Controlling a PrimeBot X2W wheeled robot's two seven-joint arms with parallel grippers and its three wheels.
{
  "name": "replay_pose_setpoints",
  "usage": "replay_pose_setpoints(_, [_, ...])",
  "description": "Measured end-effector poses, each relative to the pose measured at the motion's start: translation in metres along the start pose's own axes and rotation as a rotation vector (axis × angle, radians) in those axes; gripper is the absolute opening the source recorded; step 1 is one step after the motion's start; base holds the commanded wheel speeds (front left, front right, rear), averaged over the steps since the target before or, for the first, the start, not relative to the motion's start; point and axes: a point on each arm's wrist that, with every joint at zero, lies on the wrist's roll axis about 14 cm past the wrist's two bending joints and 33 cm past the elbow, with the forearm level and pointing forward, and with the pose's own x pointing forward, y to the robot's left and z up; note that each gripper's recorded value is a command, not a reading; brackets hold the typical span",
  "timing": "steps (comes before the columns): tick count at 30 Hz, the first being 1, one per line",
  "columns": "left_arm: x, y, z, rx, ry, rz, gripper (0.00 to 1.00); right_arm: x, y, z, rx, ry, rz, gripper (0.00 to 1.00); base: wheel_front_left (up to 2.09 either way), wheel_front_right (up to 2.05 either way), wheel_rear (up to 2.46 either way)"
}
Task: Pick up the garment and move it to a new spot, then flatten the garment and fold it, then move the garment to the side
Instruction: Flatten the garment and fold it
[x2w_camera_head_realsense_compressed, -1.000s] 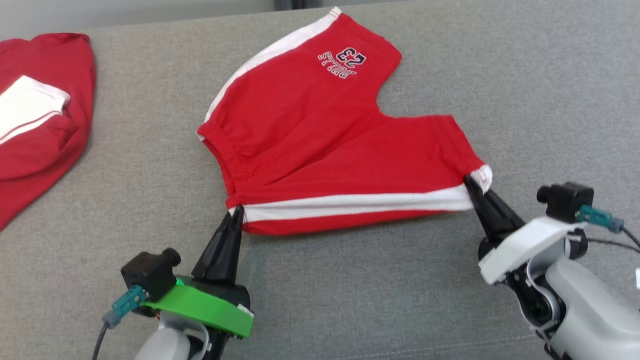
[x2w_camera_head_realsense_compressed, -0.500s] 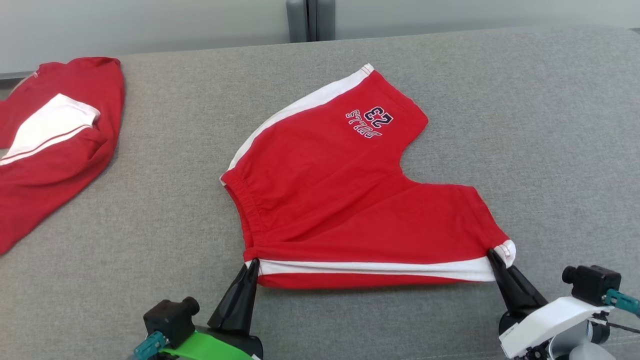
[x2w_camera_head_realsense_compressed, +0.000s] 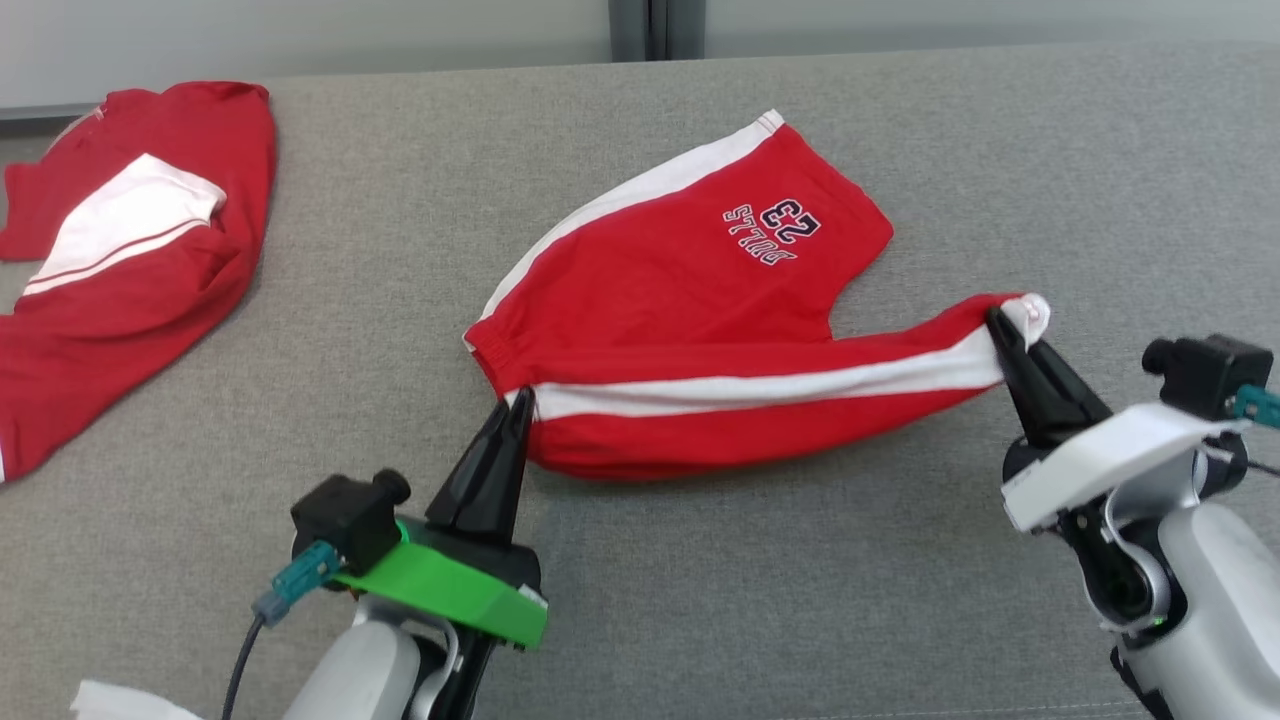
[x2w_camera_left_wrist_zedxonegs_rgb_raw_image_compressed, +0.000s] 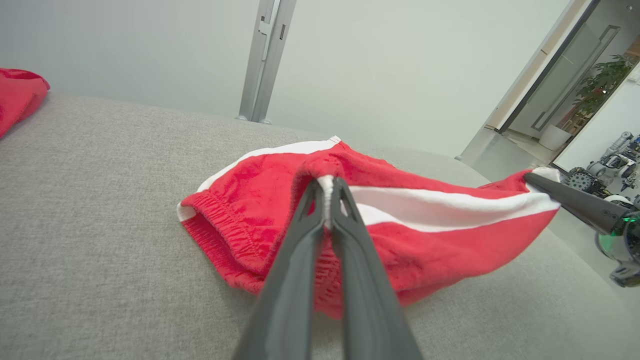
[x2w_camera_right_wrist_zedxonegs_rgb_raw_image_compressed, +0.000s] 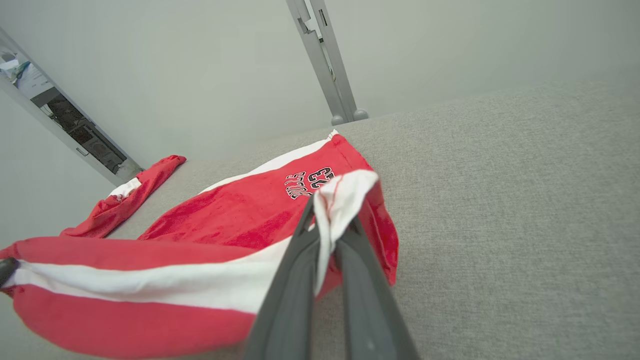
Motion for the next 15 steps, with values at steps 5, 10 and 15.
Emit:
replay_pose_setpoints(5, [0.029, 0.008, 0.014, -0.006, -0.035, 0.001, 0.0, 0.043, -0.001, 0.012, -0.037, 0.016, 0.02, 0.0, 0.0, 0.0, 0.0])
replay_pose_setpoints(10, [0.055, 0.028, 0.016, -0.012, -0.035, 0.037, 0.0, 0.092, -0.008, 0.02, -0.058, 0.039, 0.018, 0.0, 0.0, 0.0, 0.0])
replay_pose_setpoints(15, [0.071, 0.048, 0.013, -0.014, -0.019, 0.083, 0.0, 0.138, -0.007, 0.011, -0.06, 0.09, 0.02, 0.0, 0.0, 0.0, 0.0])
